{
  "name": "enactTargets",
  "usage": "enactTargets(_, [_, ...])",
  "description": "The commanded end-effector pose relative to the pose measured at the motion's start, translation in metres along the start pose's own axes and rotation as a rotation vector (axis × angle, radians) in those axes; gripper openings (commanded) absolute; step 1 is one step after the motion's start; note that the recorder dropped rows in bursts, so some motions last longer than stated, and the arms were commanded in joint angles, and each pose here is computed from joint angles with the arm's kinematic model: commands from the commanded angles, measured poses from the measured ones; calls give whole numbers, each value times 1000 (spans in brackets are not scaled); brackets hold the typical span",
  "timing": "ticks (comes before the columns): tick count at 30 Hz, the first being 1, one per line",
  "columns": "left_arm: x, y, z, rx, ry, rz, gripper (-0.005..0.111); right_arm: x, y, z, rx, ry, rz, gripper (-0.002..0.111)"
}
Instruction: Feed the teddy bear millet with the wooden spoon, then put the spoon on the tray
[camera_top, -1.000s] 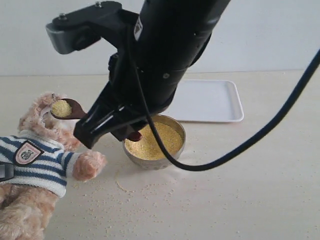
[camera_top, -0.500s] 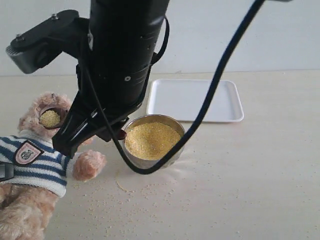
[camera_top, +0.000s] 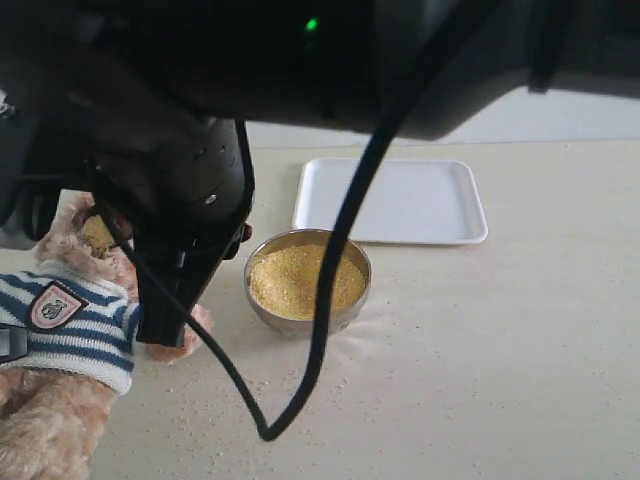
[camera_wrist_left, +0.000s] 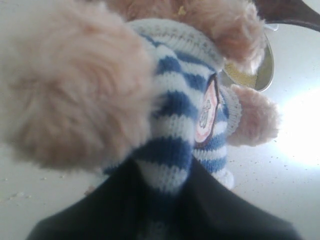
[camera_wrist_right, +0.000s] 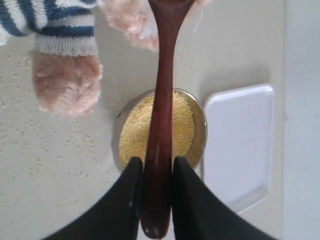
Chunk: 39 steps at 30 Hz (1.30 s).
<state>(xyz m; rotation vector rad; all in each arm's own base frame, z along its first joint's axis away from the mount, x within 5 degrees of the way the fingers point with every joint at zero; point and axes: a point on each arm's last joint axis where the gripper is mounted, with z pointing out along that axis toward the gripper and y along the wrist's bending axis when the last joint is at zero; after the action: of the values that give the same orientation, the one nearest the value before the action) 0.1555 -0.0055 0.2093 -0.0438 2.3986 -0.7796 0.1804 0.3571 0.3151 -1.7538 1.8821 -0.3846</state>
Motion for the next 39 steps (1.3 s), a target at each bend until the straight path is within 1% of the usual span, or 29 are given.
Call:
enactTargets(1, [0,-2,-1,12,-12,-1,5,-6,6,0,78,22,-73,0])
enactTargets(3, [0,-2,-1,12,-12,-1,5,-7,10,0,99,54,-95,0])
enactTargets(8, [0,-2,-1,12,-12,-1,5,-12,12,-1,195,57,-115,0])
enactTargets(14, [0,-2,-1,12,-12,-1,5,-17,20,-7,218,37,-147,0])
enactTargets(18, [0,-2,-1,12,-12,-1,5,-18,19,-9,254,28,-109,0])
enactTargets(26, [0,-2,-1,12,-12,-1,5,-19,20,-11,256,20,-85,0])
enactTargets(32, [0,-2,-1,12,-12,-1,5,-16,17,-18,260,0,-12,0])
enactTargets(37, [0,-2,-1,12,-12,-1,5,-3,20,-16,253,27,-16,0])
enactTargets(39, [0,-2,-1,12,-12,-1,5,3,20,-16,251,34,20,0])
